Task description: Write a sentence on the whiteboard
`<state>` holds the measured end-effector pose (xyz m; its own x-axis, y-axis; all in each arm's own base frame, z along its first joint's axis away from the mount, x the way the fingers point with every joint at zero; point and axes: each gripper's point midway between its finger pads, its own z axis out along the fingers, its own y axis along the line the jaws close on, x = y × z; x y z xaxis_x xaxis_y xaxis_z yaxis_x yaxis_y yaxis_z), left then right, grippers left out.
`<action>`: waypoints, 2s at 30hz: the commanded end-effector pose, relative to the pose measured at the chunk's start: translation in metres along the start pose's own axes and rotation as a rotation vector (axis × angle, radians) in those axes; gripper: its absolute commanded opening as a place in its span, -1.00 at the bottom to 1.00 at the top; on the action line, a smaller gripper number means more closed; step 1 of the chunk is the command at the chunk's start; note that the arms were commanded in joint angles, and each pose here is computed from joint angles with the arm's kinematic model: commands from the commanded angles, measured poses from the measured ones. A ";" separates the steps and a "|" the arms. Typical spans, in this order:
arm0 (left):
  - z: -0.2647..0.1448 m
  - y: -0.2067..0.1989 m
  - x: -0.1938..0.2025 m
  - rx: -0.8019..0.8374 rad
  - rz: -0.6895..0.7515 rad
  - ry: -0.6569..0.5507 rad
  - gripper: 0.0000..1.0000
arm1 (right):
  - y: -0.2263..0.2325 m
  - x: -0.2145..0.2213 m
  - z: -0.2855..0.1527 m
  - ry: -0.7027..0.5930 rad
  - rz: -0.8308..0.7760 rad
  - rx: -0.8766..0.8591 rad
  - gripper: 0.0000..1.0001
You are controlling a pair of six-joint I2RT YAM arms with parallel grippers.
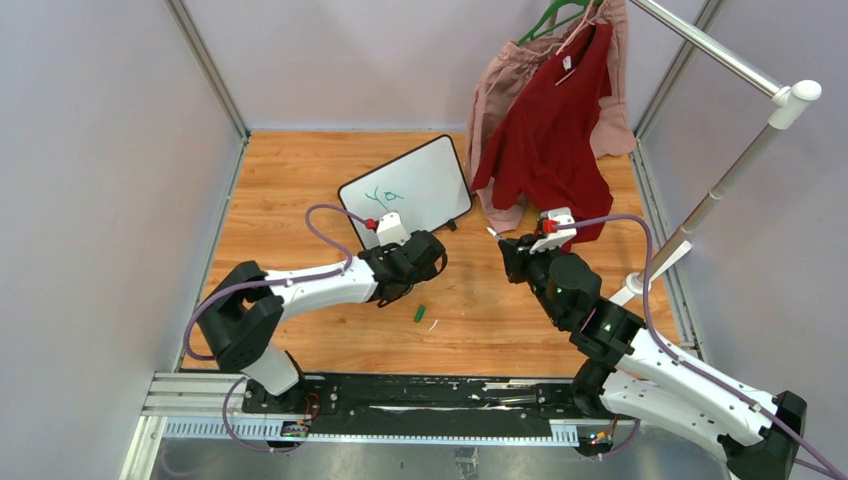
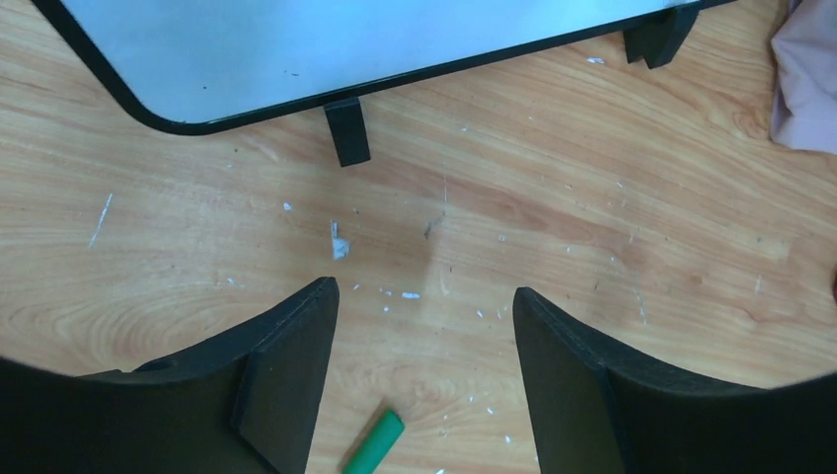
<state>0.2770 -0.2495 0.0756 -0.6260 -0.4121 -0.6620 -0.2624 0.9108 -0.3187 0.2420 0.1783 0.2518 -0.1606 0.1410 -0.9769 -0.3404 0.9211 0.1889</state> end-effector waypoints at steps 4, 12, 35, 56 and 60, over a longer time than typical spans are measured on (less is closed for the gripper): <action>0.032 0.016 -0.013 -0.109 -0.033 -0.044 0.27 | -0.002 0.006 -0.003 0.012 -0.018 0.001 -1.00; 0.052 0.026 -0.013 -0.164 -0.003 -0.030 0.20 | -0.001 0.005 -0.003 0.002 -0.021 -0.007 -1.00; 0.080 0.039 -0.022 -0.209 0.115 -0.083 -0.28 | 0.002 0.013 0.002 0.017 -0.039 -0.020 -1.00; 0.073 0.060 -0.009 -0.192 0.157 -0.047 -0.91 | 0.005 0.022 0.004 0.041 -0.038 -0.034 -1.00; 0.062 0.069 0.000 -0.186 0.162 -0.034 -1.00 | 0.006 0.028 0.005 0.054 -0.035 -0.037 -1.00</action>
<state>0.3282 -0.2010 0.0204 -0.6078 -0.3016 -0.7346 -0.3066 0.9425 -0.1333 0.2418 0.1838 0.2273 -0.1997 0.0808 -0.9765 -0.3585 0.9215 0.1495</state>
